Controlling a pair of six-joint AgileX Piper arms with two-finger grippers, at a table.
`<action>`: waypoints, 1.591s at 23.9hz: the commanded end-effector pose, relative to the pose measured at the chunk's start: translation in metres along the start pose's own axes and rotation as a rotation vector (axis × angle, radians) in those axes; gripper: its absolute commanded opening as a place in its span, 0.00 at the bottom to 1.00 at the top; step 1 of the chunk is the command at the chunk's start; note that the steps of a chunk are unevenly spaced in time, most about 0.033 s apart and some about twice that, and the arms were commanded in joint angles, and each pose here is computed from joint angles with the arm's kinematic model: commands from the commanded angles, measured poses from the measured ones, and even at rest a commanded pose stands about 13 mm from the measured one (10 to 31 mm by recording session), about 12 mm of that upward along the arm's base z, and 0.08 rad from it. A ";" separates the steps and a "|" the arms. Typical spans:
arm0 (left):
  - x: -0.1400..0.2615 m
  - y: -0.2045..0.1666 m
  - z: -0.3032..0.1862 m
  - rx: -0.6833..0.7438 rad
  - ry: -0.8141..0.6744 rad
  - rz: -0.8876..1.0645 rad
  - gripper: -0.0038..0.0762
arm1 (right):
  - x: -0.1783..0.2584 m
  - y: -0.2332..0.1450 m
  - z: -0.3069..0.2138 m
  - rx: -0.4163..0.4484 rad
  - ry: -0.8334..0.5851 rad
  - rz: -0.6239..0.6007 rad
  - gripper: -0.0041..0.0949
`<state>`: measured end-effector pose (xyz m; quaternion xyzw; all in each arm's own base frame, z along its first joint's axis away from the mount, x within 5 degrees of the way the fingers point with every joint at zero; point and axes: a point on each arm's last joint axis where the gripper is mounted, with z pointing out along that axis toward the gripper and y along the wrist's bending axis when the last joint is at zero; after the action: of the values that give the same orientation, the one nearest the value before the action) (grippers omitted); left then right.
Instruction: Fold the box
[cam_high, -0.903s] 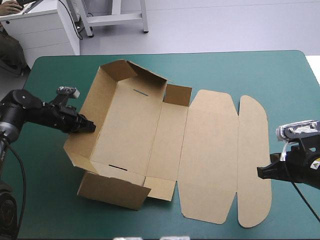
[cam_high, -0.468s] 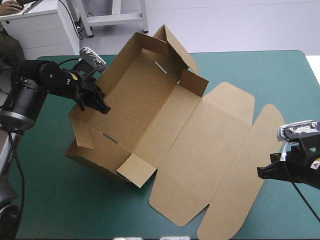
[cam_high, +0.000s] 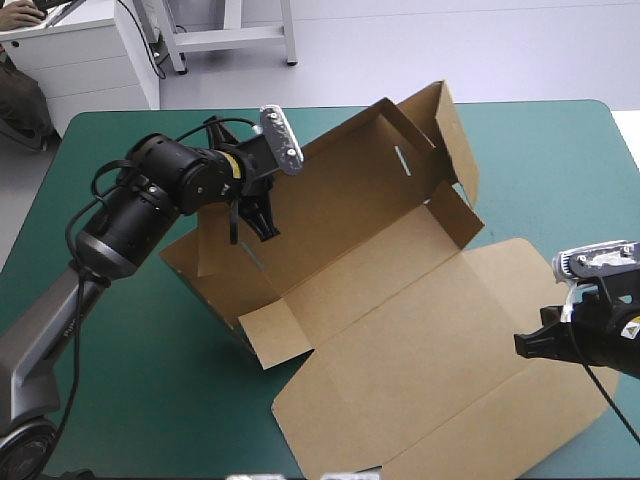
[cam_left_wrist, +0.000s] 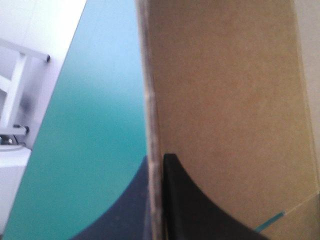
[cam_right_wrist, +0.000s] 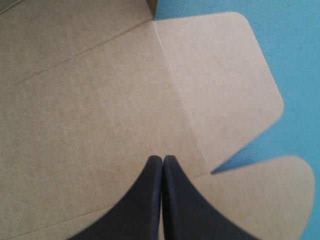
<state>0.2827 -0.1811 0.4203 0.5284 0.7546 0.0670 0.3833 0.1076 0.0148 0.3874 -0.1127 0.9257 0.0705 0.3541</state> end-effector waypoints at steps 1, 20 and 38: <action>-0.027 0.000 -0.016 -0.135 -0.143 0.106 0.04 | -0.007 0.001 -0.007 0.008 -0.067 -0.011 0.02; -0.034 -0.027 0.005 -0.214 -0.179 0.408 0.04 | -0.009 0.000 -0.007 0.014 -0.090 -0.006 0.02; 0.009 -0.080 0.027 -0.224 -0.204 0.322 0.04 | -0.011 0.003 -0.007 -0.022 -0.115 0.030 0.02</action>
<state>0.2390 -0.2192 0.3452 0.6500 0.5734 0.1596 0.4724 0.1090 0.0175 0.3895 -0.1048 0.9205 0.0885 0.3659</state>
